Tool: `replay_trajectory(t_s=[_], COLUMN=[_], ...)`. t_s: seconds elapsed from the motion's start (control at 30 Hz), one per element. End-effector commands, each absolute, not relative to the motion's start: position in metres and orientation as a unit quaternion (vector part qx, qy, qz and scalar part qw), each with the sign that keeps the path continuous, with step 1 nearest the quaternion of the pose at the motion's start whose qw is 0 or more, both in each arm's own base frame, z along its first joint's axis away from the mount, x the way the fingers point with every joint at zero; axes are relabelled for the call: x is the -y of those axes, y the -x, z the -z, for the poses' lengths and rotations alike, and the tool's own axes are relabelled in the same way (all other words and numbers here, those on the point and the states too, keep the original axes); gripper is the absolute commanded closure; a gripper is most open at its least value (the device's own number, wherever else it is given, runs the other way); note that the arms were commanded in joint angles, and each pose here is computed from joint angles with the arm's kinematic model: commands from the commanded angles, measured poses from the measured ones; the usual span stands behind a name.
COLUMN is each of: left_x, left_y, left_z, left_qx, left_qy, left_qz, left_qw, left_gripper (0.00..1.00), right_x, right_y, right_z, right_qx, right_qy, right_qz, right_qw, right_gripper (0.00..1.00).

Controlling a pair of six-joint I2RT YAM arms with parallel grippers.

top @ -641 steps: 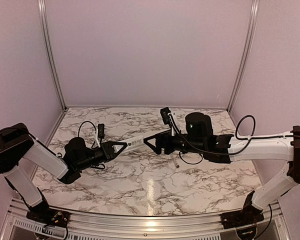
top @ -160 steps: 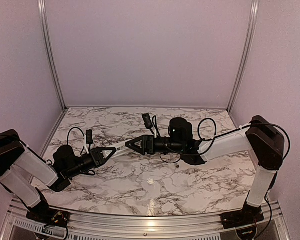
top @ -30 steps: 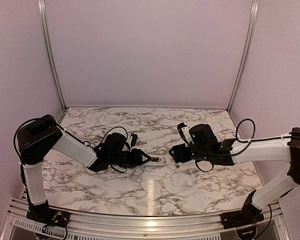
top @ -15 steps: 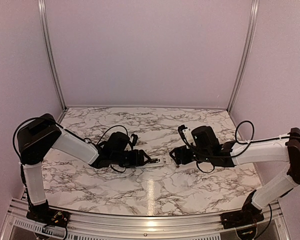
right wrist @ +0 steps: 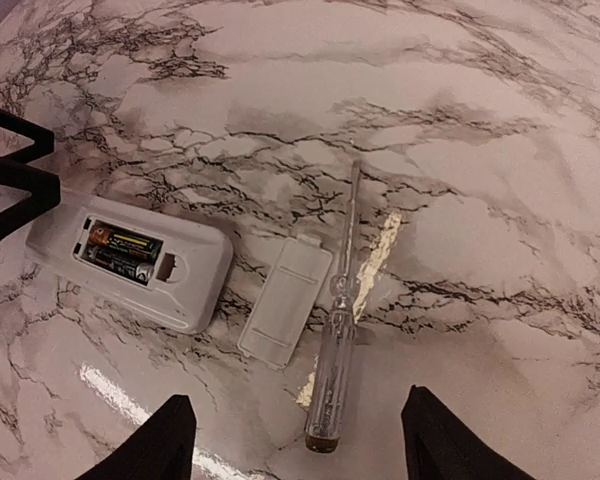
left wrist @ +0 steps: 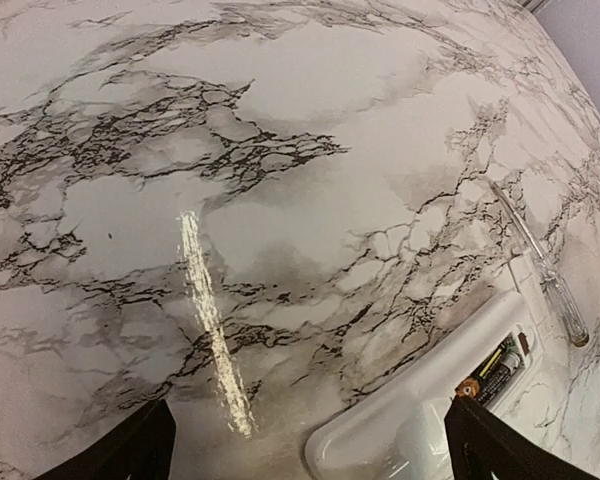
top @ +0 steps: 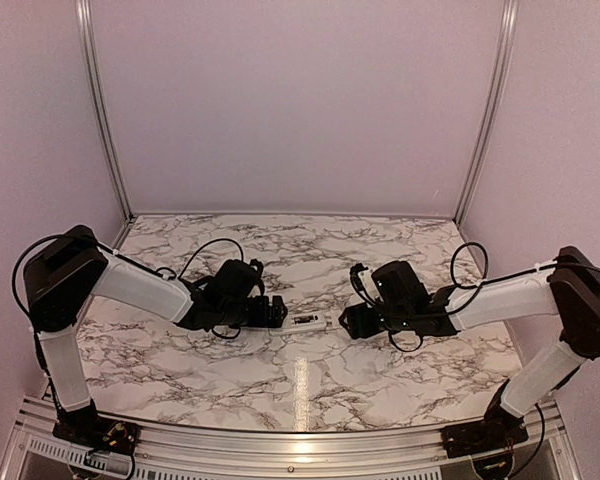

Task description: Unload the batteries from the remote control

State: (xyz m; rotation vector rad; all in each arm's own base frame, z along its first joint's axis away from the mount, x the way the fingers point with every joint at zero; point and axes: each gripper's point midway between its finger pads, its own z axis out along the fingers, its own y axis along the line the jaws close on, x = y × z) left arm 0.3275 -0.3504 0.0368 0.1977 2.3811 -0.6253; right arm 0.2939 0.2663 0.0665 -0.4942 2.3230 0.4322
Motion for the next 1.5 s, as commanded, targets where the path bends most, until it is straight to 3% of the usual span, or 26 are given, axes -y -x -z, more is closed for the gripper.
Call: replay_trajectory(t_s=[0.0, 0.37, 0.5, 0.67, 1.07, 1.47], left_x=[0.322, 0.31, 0.307, 0.304, 0.291, 0.259], left_y=[-0.341, -0.352, -0.351, -0.349, -0.336, -0.328], left_z=[-0.056, -0.105, -0.118, -0.131, -0.148, -0.167], left_qx=[-0.906, -0.857, -0.842, -0.828, -0.802, -0.776], left_qy=[-0.089, -0.097, -0.1, -0.107, -0.11, -0.094], left_qz=[0.157, 0.156, 0.162, 0.168, 0.187, 0.177], left_qw=[0.382, 0.481, 0.504, 0.525, 0.557, 0.598], left_gripper=[0.01, 0.01, 0.01, 0.02, 0.05, 0.06], right_x=[-0.266, -0.269, -0.265, -0.263, -0.271, -0.263], right_y=[-0.301, -0.298, -0.301, -0.299, -0.294, -0.295], right_z=[-0.062, -0.037, -0.03, -0.026, -0.016, -0.009], right_qx=[-0.907, -0.924, -0.93, -0.933, -0.935, -0.939], right_qy=[0.182, 0.194, 0.189, 0.184, 0.196, 0.193], right_qz=[-0.151, -0.103, -0.082, -0.077, -0.072, -0.043], right_qw=[0.348, 0.312, 0.305, 0.299, 0.286, 0.281], right_gripper=[0.32, 0.44, 0.53, 0.63, 0.69, 0.87])
